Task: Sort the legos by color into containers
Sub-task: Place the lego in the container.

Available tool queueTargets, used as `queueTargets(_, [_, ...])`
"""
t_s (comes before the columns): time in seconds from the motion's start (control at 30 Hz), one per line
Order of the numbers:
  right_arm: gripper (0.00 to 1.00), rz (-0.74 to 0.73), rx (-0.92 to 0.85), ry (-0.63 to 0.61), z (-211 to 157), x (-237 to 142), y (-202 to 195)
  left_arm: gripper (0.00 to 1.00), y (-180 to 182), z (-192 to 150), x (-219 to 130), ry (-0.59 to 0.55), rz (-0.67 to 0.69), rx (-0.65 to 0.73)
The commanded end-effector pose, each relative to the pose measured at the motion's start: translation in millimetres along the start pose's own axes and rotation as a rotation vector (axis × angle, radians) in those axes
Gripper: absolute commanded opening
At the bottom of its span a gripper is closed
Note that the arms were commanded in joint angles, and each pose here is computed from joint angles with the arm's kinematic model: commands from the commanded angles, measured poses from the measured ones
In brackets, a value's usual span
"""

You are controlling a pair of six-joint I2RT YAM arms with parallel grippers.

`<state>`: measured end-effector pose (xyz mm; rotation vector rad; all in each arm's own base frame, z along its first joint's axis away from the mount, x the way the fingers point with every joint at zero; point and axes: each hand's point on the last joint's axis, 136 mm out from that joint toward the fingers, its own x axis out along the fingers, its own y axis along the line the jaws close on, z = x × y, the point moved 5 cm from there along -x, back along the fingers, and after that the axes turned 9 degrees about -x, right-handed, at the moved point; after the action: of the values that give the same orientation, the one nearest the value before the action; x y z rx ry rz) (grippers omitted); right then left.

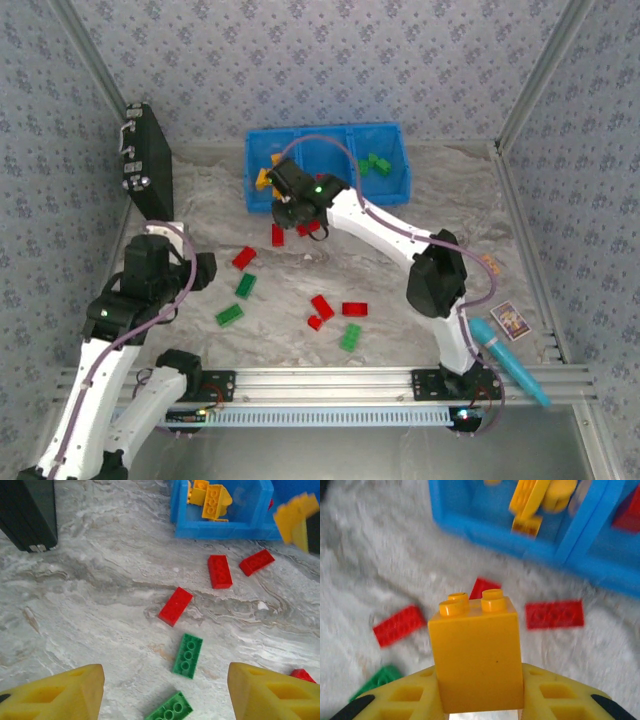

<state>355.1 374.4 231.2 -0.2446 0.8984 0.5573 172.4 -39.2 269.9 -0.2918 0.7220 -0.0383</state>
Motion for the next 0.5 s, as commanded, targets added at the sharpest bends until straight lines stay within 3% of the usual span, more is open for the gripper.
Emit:
queueTargets(0.0, [0.36,-0.044,-0.052,-0.037,23.2,17.5,-13.1,0.66,-5.3,-5.1,3.2,0.024,-0.055,-0.059])
queueTargets(0.23, [0.36,-0.036,-0.021,-0.099,56.0,57.6,-33.2,0.66,-4.4,-39.7,36.2,0.155,-0.083,-0.239])
queueTargets(0.47, [0.40,-0.004,-0.042,-0.142,69.2,91.9,-40.1,0.68,1.8,-63.8,61.4,0.222,-0.059,-0.310])
